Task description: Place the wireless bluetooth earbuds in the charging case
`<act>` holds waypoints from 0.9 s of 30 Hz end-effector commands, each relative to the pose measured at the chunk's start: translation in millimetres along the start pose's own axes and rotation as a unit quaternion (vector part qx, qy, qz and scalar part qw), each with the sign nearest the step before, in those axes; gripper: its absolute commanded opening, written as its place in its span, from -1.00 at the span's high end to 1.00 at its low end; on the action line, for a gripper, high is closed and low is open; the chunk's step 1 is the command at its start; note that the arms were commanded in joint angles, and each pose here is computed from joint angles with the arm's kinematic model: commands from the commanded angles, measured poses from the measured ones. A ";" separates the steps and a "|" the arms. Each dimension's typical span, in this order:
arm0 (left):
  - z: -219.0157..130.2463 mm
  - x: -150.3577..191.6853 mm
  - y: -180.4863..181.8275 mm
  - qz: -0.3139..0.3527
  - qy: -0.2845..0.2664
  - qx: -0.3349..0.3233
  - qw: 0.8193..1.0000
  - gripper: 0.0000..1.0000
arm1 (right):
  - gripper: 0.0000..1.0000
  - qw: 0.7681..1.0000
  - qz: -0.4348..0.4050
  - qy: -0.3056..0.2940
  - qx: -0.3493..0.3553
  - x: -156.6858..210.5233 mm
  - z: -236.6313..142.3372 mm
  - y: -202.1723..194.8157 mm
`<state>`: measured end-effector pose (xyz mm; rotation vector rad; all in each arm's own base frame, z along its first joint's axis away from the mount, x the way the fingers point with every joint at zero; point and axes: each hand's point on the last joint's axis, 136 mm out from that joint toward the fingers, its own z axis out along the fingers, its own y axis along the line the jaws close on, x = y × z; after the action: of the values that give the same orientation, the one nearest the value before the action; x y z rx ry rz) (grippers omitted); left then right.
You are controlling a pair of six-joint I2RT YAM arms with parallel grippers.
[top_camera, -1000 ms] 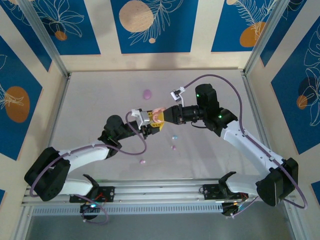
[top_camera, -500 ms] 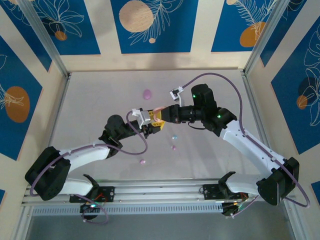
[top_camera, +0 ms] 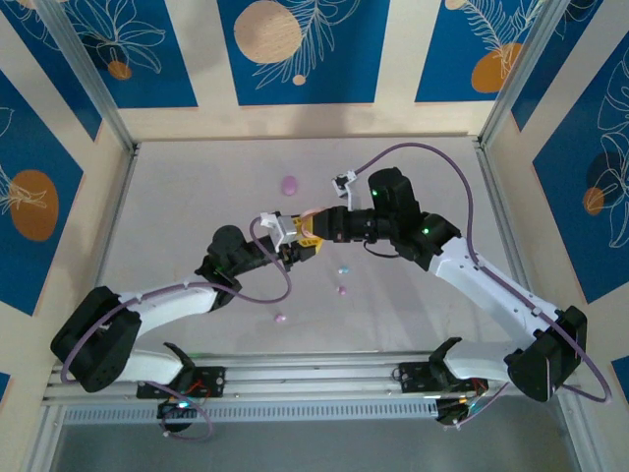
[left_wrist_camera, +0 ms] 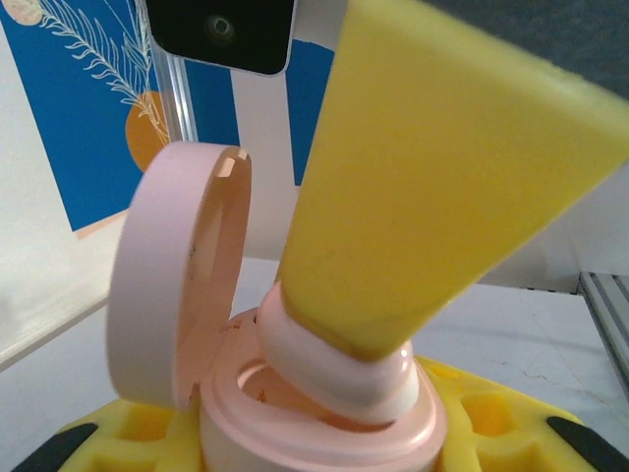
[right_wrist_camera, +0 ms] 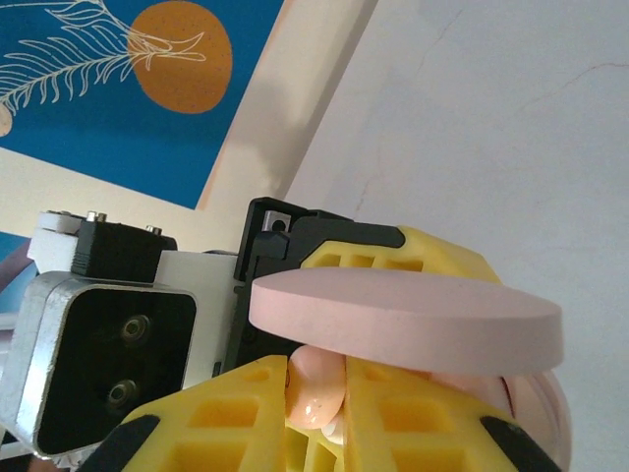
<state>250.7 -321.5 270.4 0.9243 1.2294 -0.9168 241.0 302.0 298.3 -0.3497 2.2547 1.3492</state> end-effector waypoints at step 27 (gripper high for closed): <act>5.0 -41.2 -16.0 0.018 -0.068 0.032 0.997 0.53 | 0.51 0.989 -0.096 -0.018 0.116 -2.7 -3.9 -5.4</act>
<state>247.3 -325.3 272.1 0.9176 1.2216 -0.9442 241.5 300.7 301.7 -0.4351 2.2281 1.0553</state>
